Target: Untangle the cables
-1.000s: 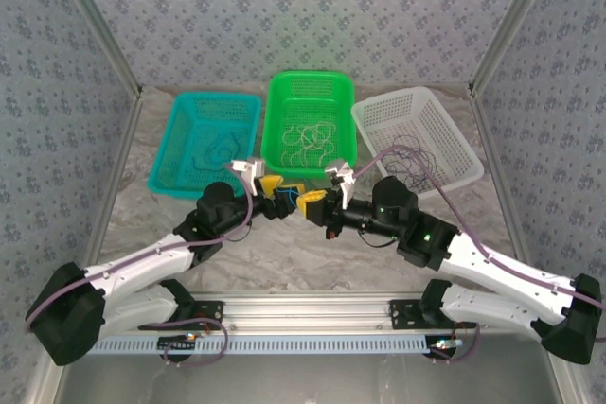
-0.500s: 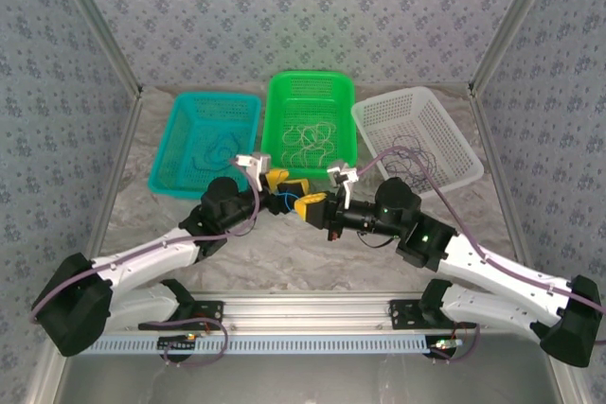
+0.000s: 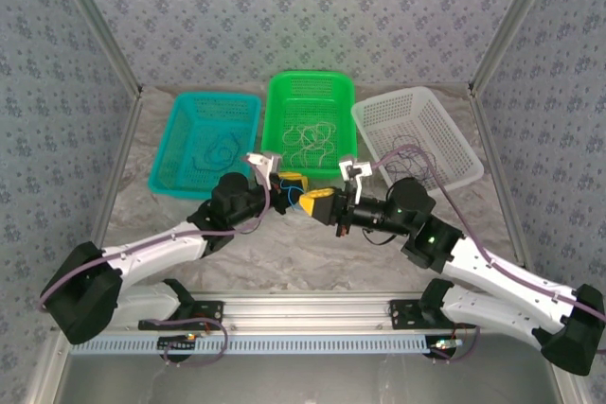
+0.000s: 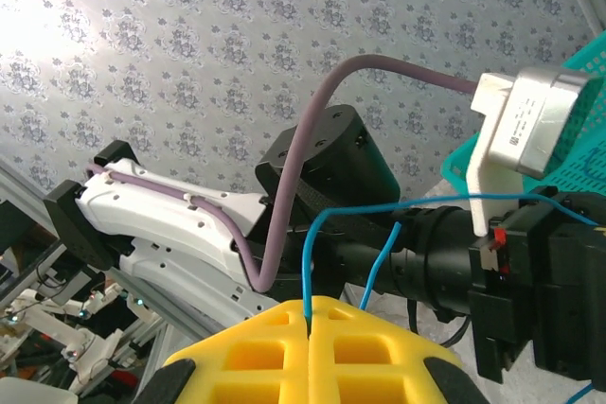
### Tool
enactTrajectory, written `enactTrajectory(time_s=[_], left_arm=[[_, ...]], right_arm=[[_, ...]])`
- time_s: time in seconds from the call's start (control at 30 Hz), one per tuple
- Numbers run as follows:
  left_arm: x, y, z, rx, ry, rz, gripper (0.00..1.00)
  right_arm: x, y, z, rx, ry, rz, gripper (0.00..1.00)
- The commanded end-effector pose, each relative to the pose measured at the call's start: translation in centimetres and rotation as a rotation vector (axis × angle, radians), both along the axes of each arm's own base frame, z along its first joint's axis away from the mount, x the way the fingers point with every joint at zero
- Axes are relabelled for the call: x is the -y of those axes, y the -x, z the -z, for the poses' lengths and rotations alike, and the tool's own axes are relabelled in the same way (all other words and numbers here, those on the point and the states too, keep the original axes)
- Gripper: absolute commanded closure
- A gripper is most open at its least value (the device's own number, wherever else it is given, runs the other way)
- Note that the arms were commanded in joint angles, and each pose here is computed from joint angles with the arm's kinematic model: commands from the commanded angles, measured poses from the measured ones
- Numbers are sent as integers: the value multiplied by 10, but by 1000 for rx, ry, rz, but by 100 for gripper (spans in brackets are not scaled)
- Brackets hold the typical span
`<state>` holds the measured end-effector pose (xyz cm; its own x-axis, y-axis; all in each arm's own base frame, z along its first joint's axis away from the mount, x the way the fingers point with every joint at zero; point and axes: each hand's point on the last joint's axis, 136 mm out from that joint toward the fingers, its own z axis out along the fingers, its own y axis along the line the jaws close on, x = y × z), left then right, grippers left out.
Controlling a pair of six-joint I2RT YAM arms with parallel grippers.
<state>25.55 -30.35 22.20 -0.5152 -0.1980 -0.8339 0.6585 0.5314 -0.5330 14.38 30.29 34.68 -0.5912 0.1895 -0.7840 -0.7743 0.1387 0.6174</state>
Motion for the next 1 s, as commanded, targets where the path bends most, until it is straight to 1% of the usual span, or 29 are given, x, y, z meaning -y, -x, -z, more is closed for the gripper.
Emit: enactTrajectory(time_s=[0.0,0.1,0.2,0.3,0.4,0.47,0.53,0.6,0.77,0.87,0.97], left_arm=[[5,-3,-10,28,-12,5,85],[1,-4,2,13,-59,-14,94],[-6,-5,16,4,-127,-35,98],[-17,-5,26,15,-209,-68,100],[-28,-5,25,53,-294,-87,100],[-33,-3,23,88,-345,-79,100],[-37,0,19,129,-399,-61,100],[-39,5,19,167,-477,-16,100],[-52,17,27,227,-698,89,100],[-65,15,29,249,-823,90,100],[-74,7,20,274,-873,41,100]], right_arm=[[10,7,-21,23,-52,-14,100],[21,4,-24,17,-48,21,100],[37,-3,-22,-11,-19,79,100],[47,-8,1,-82,89,114,100],[53,-13,42,-185,257,133,100],[52,-11,70,-265,351,103,100],[49,-7,94,-308,436,51,100],[46,0,116,-358,511,-14,100],[44,15,146,-427,632,-134,100],[46,23,165,-490,724,-185,100],[46,27,181,-533,799,-216,100]])
